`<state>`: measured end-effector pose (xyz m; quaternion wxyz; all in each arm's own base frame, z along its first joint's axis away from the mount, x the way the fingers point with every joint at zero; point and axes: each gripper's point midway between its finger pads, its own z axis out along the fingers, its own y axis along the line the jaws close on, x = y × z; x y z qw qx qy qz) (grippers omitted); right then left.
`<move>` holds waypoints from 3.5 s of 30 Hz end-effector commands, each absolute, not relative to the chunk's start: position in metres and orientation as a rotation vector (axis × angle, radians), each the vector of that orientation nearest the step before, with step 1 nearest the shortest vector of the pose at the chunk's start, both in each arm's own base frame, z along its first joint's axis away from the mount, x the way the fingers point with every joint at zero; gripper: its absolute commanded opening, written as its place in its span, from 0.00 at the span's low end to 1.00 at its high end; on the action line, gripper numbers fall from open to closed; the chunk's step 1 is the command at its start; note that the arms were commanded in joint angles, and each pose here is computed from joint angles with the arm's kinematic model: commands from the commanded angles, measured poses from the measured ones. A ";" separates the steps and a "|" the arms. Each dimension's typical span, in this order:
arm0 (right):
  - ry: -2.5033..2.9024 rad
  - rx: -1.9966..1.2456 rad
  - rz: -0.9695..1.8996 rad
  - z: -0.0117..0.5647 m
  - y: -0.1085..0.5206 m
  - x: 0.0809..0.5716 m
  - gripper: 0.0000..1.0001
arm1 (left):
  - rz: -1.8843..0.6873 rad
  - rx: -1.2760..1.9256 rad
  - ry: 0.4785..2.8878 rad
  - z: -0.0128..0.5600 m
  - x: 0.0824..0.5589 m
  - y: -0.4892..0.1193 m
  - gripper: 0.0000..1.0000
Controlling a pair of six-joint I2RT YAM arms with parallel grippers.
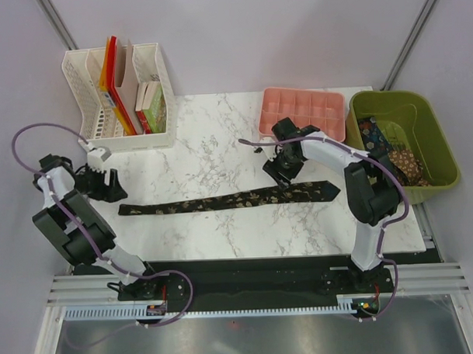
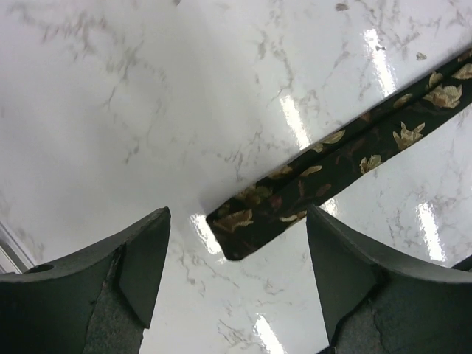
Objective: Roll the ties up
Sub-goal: Flatten out the tie at the center of the board, then roll the tie at the center of the board.
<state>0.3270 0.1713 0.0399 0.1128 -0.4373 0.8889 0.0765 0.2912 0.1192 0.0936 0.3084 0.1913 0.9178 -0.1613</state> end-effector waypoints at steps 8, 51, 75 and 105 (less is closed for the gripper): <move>2.270 -1.292 0.578 0.117 0.306 0.334 0.60 | -0.575 0.009 2.503 0.072 0.265 0.142 0.75; 1.527 -1.559 0.678 0.048 0.594 0.269 0.69 | -0.675 -0.136 2.513 0.049 0.259 0.128 0.66; 1.630 -1.518 0.819 0.027 0.591 0.277 0.50 | -0.678 -0.213 2.437 0.056 0.279 0.134 0.64; 1.683 -1.454 0.856 0.032 0.593 0.280 0.51 | -0.574 -0.087 2.497 0.092 0.294 0.089 0.12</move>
